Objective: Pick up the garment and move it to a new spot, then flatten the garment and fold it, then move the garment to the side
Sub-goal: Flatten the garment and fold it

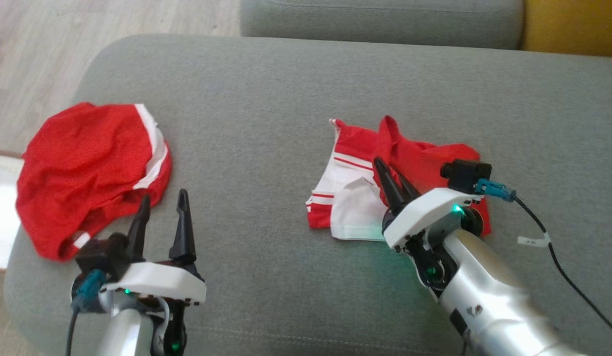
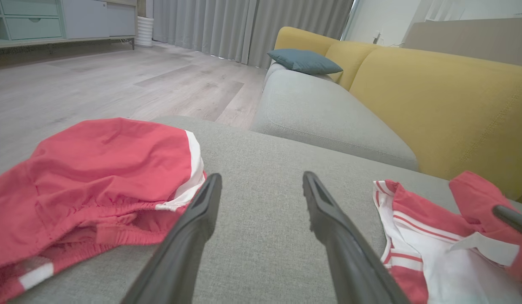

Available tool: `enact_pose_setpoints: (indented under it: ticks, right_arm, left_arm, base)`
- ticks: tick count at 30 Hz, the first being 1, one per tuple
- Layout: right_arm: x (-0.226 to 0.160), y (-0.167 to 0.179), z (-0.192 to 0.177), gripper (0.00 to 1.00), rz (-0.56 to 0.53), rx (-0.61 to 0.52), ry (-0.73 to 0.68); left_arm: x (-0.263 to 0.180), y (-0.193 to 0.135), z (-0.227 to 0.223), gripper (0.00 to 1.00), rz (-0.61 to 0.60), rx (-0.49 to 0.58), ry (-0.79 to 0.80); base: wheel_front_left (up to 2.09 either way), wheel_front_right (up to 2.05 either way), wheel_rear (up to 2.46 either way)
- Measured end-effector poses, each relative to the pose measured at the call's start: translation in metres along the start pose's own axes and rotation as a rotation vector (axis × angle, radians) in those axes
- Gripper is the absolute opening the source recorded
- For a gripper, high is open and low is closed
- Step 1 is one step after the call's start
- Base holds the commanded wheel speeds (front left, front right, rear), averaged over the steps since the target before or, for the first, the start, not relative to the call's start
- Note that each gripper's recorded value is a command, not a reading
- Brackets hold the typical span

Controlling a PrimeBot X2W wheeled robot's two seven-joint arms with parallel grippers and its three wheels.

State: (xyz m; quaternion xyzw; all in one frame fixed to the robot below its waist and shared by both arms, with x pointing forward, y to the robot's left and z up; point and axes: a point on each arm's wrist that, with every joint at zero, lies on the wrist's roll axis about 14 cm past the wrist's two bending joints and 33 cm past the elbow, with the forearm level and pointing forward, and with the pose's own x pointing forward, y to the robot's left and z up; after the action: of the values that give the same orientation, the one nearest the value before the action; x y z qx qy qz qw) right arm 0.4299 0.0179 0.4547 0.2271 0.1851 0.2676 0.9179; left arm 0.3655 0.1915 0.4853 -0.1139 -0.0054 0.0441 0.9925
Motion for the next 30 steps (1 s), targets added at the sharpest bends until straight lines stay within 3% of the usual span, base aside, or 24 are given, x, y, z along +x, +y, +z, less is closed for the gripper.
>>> enact_pose_setpoints:
  ticks: [16,17,18,25,30]
  right_arm:
    - [0.027,0.021,-0.031,0.0,0.054,0.006,0.098]
    - [0.027,0.022,-0.033,0.36,0.058,0.004,0.105]
    - [0.027,0.023,-0.035,1.0,0.062,-0.004,0.112]
    - [0.024,0.057,-0.033,1.0,0.167,0.012,0.11]
    - [0.027,0.067,-0.002,1.0,0.198,-0.014,0.035]
  left_arm:
    - [-0.013,0.022,-0.004,1.0,0.082,-0.006,0.015]
    - [-0.013,0.023,-0.003,1.0,0.082,-0.005,0.014]
    - [-0.013,0.023,-0.003,1.0,0.082,-0.006,0.014]
    - [-0.011,0.019,-0.003,1.0,0.07,-0.007,0.011]
    - [-0.006,0.01,-0.001,1.0,0.044,-0.011,0.004]
  base:
    - [0.0,0.0,0.0]
    - [0.0,0.0,0.0]
    - [0.0,0.0,0.0]
    - [0.0,0.0,0.0]
    - [0.0,0.0,0.0]
